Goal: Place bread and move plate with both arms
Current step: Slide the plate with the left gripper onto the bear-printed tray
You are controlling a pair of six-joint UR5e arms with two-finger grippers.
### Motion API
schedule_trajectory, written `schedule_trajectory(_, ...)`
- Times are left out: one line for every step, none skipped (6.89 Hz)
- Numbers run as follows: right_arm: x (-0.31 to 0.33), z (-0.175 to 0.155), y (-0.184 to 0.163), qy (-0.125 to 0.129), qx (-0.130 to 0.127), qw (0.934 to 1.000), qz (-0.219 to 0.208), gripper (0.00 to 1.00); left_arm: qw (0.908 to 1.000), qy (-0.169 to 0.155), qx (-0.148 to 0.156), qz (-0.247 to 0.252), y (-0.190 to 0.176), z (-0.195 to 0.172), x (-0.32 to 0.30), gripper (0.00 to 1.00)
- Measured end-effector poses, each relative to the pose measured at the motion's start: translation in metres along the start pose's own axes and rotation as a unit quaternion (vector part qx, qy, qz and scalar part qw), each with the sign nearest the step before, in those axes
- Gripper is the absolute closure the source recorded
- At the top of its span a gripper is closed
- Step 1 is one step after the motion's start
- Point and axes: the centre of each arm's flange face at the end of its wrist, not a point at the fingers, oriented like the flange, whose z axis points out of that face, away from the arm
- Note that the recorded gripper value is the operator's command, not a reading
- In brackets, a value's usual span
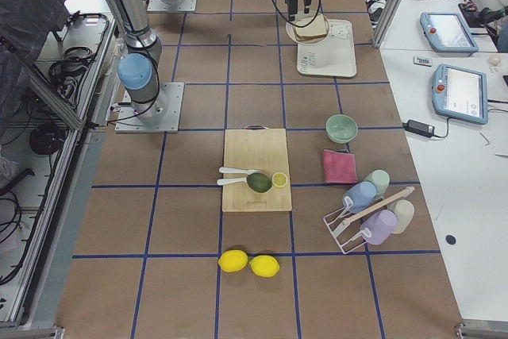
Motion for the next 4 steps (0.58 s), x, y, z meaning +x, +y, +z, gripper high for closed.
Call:
schedule_trajectory(0.000, 0.001, 0.000, 0.000, -0.001, 1.0000, 0.000, 0.00, 1.0000, 0.006, 0.006, 0.003, -0.024, 0.013, 0.000, 1.00)
schedule_trajectory(0.000, 0.002, 0.001, 0.000, -0.002, 1.0000, 0.000, 0.00, 0.9999, 0.011, 0.009, 0.006, -0.044, 0.027, -0.001, 1.00)
schedule_trajectory(0.000, 0.002, 0.001, 0.000, -0.003, 1.0000, 0.000, 0.00, 0.9999, 0.013, 0.007, 0.008, -0.056, 0.043, -0.005, 1.00)
schedule_trajectory(0.000, 0.002, 0.001, 0.000, -0.004, 1.0000, 0.000, 0.00, 0.9998, 0.014, 0.002, 0.010, -0.061, 0.057, -0.009, 0.64)
